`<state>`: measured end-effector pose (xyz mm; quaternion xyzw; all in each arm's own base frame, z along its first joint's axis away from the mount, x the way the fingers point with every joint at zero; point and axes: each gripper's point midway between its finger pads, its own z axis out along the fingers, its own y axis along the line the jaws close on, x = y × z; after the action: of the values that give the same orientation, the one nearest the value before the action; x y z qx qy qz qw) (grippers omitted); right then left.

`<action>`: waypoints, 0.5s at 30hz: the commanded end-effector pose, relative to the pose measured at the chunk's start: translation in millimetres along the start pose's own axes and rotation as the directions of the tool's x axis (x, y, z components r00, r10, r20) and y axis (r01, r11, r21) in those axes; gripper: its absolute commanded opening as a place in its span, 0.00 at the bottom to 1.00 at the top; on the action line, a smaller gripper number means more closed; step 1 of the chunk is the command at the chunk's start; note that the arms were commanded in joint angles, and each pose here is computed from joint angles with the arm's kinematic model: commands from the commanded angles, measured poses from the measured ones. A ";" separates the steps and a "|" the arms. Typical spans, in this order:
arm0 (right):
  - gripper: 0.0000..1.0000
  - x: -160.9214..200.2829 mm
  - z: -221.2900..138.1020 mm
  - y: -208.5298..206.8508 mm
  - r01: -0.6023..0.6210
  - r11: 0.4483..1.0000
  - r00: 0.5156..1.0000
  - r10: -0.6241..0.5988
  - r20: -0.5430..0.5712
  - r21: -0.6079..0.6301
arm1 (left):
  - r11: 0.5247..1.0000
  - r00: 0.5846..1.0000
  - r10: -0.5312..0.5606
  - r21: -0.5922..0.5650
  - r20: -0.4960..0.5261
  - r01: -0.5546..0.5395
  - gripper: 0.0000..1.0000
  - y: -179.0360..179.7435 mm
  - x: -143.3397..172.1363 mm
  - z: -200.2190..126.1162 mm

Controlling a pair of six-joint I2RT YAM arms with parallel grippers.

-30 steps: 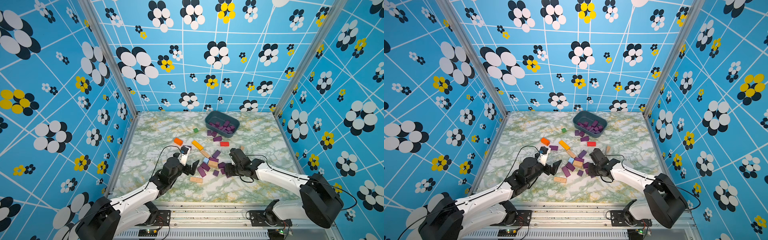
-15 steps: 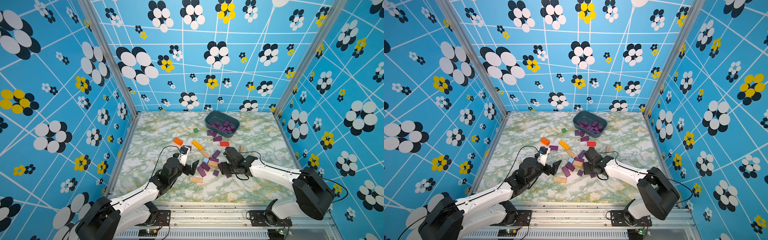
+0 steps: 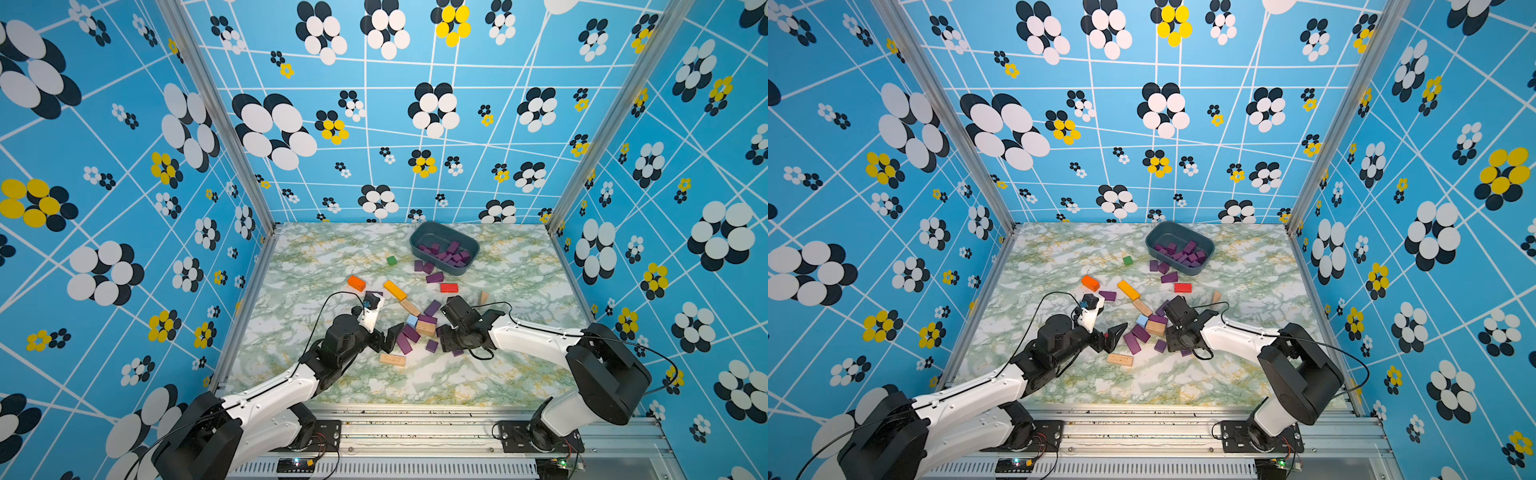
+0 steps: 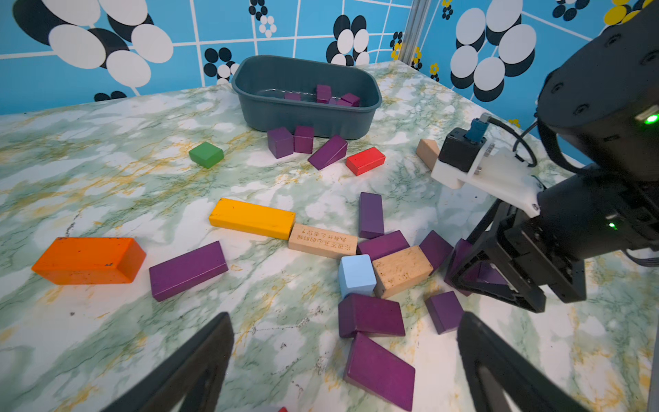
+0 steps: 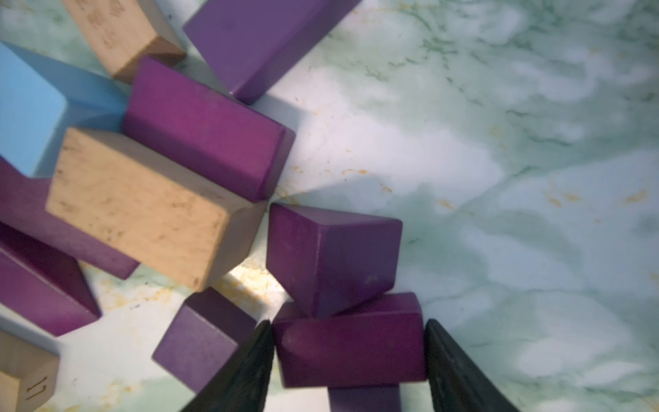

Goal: Pick purple bricks into the storage bin
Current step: Pick up the building block from the center of the board.

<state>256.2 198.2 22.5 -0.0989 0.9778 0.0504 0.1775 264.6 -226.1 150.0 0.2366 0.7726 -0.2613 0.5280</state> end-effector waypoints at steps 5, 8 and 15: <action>0.56 4.0 10.3 -2.1 0.029 0.999 0.999 -0.027 -0.032 0.039 | 0.999 1.000 0.019 0.043 -0.012 -0.018 1.00 -7.8 7.1 3.1; 0.47 4.8 11.4 -2.5 0.029 0.999 0.999 -0.028 -0.035 0.043 | 0.999 1.000 0.019 0.028 -0.016 -0.018 1.00 -5.2 8.3 2.9; 0.38 -2.5 5.0 1.1 0.005 1.000 1.000 -0.005 -0.002 0.021 | 1.000 1.000 0.018 0.016 -0.016 -0.018 0.99 -3.1 7.8 2.5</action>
<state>262.7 202.9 21.6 -0.1039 0.9765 0.0474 0.1827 263.2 -229.3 144.7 0.2442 0.7746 -0.2654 0.5195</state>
